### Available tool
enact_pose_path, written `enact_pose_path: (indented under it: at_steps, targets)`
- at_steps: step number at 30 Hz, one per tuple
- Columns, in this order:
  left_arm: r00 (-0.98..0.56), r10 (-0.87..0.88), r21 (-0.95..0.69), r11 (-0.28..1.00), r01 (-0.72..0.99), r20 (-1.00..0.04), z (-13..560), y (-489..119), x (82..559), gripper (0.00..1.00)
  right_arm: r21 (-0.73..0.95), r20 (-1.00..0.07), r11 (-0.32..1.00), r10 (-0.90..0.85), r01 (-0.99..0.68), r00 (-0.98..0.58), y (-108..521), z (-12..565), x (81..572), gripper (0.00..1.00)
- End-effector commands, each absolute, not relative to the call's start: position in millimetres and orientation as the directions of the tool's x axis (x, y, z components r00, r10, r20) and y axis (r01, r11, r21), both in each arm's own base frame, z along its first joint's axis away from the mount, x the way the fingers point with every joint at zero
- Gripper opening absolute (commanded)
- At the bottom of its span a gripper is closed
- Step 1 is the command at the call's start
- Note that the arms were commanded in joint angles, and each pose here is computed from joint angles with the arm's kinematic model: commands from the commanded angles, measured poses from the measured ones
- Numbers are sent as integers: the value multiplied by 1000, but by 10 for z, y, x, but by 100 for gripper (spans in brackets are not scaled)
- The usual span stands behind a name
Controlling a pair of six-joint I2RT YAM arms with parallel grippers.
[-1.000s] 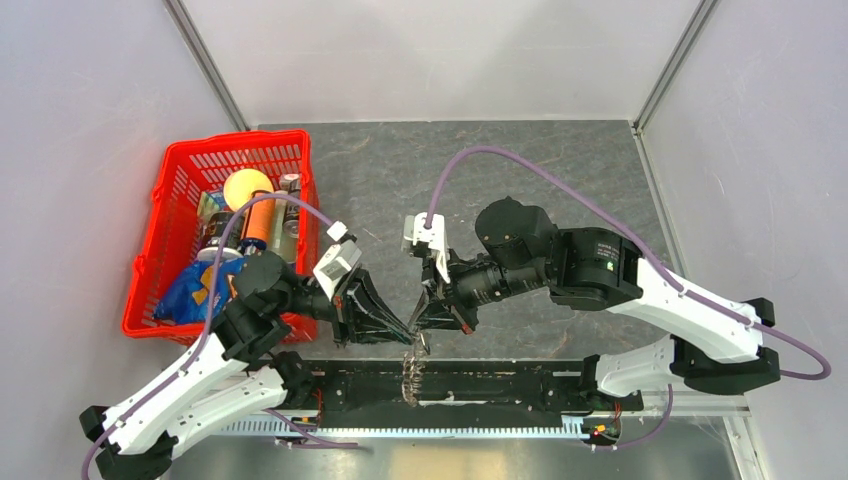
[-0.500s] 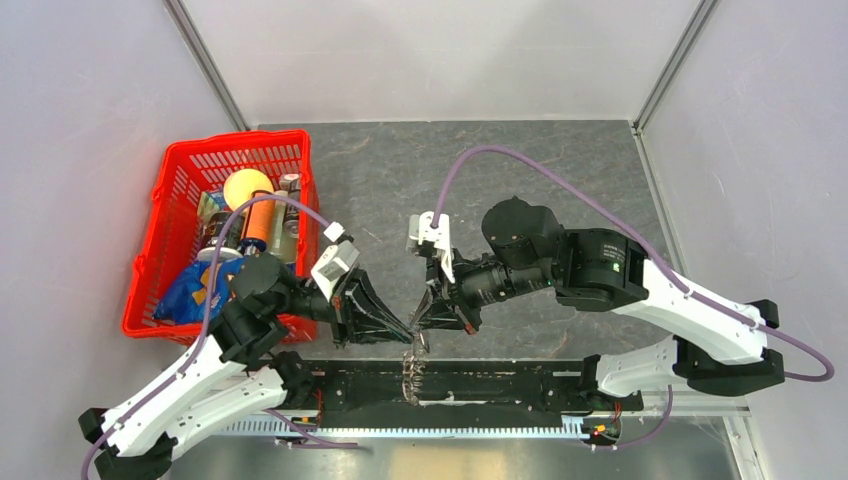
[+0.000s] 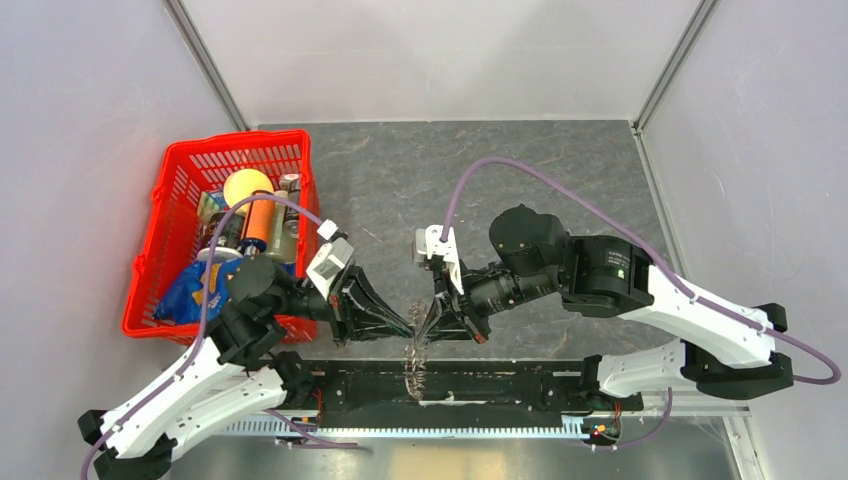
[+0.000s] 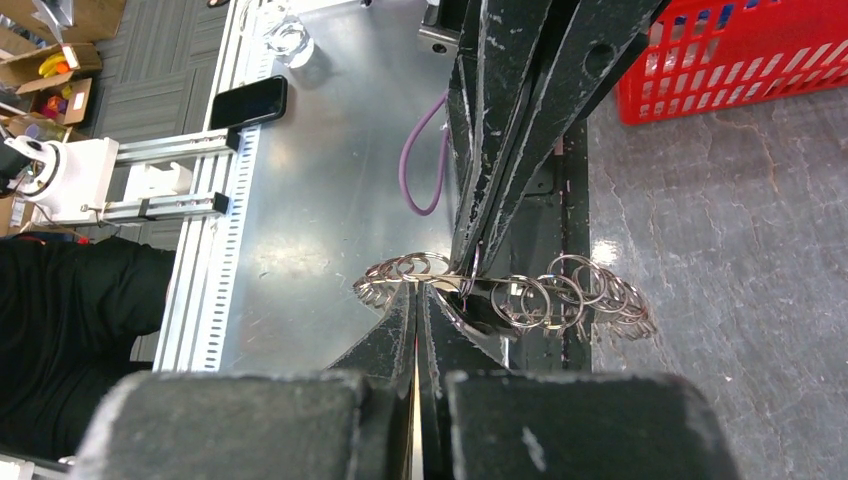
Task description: Put the keys on the keyring
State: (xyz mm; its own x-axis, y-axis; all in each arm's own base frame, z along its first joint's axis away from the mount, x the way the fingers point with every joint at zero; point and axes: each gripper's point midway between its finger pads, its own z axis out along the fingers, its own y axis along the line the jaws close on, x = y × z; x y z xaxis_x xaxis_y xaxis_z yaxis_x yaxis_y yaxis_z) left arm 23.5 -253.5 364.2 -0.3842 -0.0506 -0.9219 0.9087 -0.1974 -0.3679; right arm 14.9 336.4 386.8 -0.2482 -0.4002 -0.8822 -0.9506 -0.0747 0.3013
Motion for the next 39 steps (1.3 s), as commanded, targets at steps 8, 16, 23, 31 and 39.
enact_pose_path:
  at_steps: [8, 16, 23, 31, 39]
  targets:
    - [-338, -186, -303, -192, 934, -923, 3959, -2487, 258, 2, 282, -897, -129, -387, -951, -214, 3295, 3867, 11, 0]
    - [-337, -224, -293, -210, 933, -914, 4019, -2448, 219, 2, 289, -895, -115, -384, -950, -226, 3314, 3825, 28, 0]
    - [-329, -234, -280, -221, 934, -915, 4026, -2408, 174, 2, 258, -925, -82, -308, -963, -221, 3194, 4136, 77, 15]
    - [-308, -239, -252, -238, 938, -921, 4030, -2355, 106, 2, 231, -945, -36, -247, -972, -215, 3151, 4414, 166, 32]
    - [-297, -252, -236, -247, 940, -921, 4068, -2298, 50, 2, 243, -936, -43, -272, -969, -223, 3403, 4385, 208, 36]
